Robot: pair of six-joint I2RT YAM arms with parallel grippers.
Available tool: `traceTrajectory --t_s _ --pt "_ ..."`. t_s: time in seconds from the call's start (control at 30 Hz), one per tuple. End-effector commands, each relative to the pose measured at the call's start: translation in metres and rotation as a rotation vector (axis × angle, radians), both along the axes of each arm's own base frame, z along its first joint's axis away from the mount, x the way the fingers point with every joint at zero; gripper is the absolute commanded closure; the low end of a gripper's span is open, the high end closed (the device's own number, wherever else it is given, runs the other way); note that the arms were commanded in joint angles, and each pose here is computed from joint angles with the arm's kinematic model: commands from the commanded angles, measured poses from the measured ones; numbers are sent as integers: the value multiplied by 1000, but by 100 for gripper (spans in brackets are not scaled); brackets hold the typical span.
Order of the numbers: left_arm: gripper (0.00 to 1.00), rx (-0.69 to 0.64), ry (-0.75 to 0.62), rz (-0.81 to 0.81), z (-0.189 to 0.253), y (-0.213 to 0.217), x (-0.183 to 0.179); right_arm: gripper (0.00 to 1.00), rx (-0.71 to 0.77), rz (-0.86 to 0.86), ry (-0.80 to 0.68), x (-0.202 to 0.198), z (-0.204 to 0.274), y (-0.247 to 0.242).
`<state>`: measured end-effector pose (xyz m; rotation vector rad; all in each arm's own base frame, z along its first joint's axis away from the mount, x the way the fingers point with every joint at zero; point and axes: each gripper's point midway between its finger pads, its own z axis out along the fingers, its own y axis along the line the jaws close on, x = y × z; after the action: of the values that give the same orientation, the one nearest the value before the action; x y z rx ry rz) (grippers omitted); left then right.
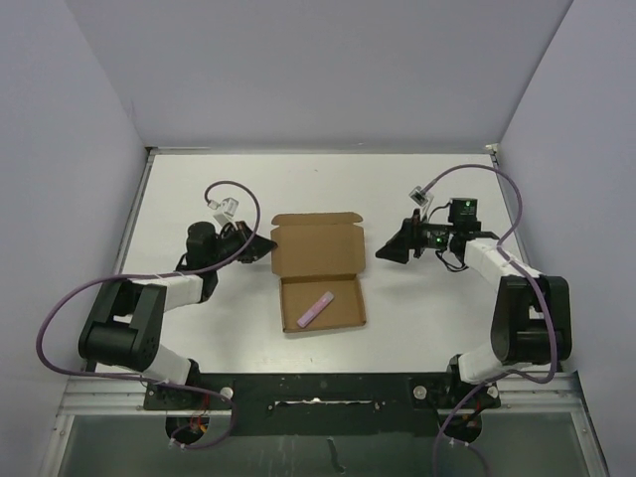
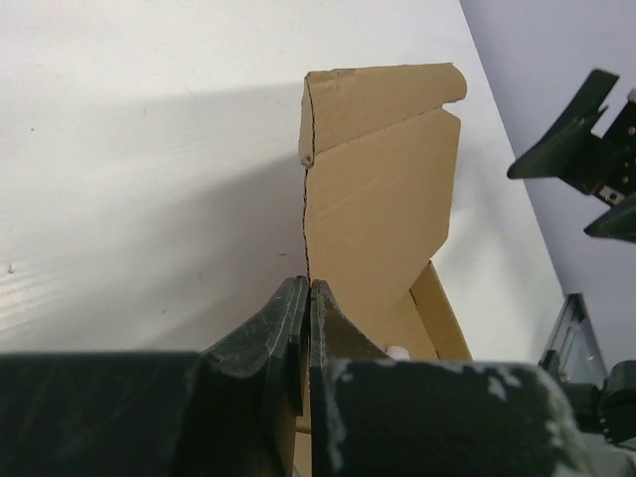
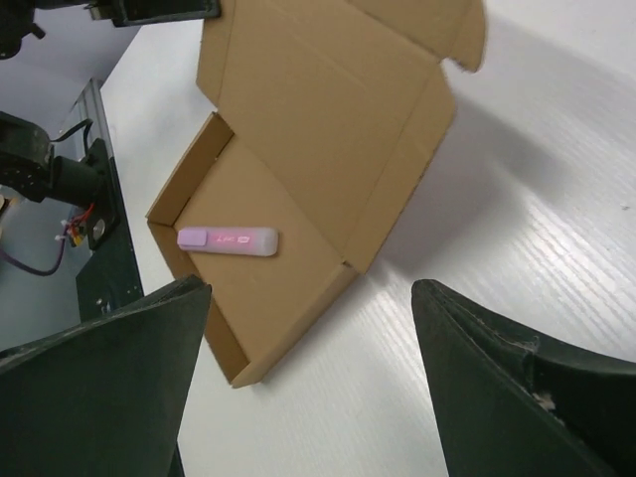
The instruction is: Fold the paper box
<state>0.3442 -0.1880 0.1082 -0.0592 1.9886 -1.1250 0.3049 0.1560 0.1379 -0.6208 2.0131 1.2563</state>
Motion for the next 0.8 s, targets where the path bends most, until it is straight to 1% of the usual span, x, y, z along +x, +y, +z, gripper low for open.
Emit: traceTrajectory --t_s 0.0,0.2,0.37,0.47,0.6,0.77 --pt "100 89 -208 -40 31 -7 6 16 -26 -57 -51 27 -11 -5" --pt "100 114 -302 -85 40 -19 1 19 11 -17 -11 27 -26 0" --pt "100 142 -377 -106 46 -29 -4 24 25 27 4 24 -30 14" --pt "100 149 -390 -105 49 -31 -3 32 22 48 21 25 -33 21" --pt "100 160 -402 -101 52 -32 -4 45 18 53 25 24 -32 23" --pt "100 168 -411 -95 55 -32 -5 70 13 64 -12 22 -21 28"
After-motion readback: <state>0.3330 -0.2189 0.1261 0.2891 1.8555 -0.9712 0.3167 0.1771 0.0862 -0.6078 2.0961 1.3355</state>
